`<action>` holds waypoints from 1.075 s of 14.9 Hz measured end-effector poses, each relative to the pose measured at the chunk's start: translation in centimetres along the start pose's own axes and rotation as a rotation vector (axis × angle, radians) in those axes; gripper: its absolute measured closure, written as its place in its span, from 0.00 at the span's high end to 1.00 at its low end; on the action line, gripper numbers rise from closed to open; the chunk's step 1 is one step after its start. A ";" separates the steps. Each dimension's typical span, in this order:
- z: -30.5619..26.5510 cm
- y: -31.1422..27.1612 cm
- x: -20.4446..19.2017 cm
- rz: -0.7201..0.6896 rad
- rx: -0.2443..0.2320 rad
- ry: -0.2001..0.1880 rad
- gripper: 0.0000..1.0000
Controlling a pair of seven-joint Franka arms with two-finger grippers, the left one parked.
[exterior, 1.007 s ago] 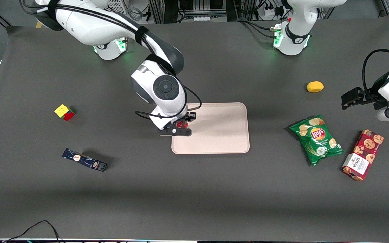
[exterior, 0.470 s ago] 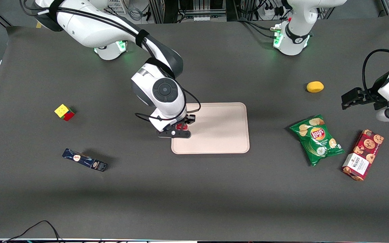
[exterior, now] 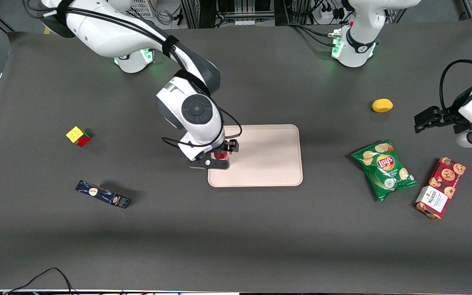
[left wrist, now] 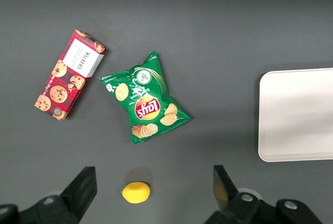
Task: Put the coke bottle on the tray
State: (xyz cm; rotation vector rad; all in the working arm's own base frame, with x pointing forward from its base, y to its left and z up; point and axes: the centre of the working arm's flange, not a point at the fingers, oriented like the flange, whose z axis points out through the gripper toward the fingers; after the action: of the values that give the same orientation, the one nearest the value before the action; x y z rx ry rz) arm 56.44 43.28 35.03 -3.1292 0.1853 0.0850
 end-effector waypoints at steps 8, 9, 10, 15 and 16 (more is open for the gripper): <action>-16.2 16.1 5.0 0.072 0.035 0.119 1.00; -17.1 18.3 4.8 0.058 0.038 0.123 1.00; -17.9 20.6 4.6 0.048 0.034 0.128 1.00; -20.8 33.8 2.0 0.051 0.072 0.141 1.00; -21.4 35.4 0.9 0.055 0.066 0.140 1.00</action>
State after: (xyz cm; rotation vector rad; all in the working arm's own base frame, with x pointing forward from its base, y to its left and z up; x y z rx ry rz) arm 54.30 7.79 56.26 -3.0653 0.2700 -0.1381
